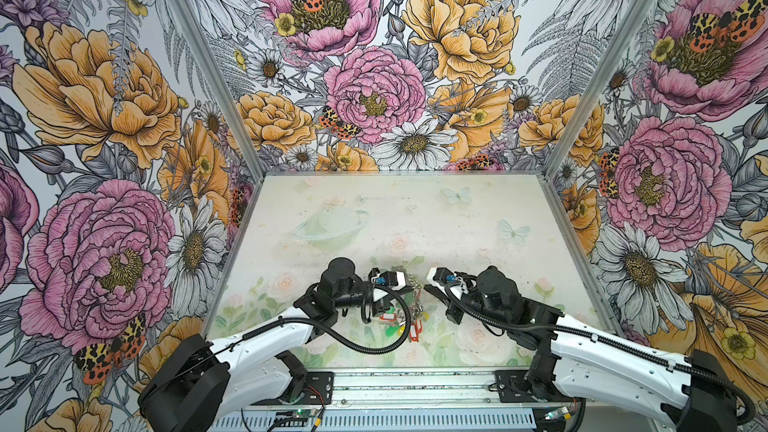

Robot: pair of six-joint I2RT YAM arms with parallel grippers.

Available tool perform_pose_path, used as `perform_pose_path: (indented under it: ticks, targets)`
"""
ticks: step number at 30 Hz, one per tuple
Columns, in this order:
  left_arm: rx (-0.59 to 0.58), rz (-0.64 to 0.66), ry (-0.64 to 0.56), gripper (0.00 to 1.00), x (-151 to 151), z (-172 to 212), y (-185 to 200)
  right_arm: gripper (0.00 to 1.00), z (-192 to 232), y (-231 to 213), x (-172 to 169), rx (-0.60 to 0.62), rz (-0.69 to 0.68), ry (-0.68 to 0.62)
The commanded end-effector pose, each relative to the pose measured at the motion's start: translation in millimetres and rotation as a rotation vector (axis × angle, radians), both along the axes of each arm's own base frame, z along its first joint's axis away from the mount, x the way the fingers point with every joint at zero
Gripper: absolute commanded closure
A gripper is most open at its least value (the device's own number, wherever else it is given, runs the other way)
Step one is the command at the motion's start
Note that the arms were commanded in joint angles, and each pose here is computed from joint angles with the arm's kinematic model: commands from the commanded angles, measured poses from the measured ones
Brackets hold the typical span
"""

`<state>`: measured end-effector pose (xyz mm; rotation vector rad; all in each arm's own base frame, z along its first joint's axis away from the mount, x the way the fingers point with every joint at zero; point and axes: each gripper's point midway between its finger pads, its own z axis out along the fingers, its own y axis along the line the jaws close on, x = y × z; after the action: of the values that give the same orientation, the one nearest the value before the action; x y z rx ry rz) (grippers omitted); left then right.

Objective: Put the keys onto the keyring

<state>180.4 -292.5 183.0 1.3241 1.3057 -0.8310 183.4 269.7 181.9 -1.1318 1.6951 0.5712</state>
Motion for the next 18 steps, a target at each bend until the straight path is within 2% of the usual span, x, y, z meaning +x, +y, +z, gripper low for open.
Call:
perform_pose_path:
  ticks: [1, 18]
  targets:
    - [-0.042, -0.068, -0.026, 1.00, -11.6, 10.4, -2.0, 1.00, 18.6, -8.4, 10.6, 0.042, -0.062, -0.020]
    - [-0.041, -0.097, -0.016, 1.00, -16.5, 9.9, -3.6, 1.00, 11.3, -0.5, 8.6, 0.036, -0.027, 0.005]
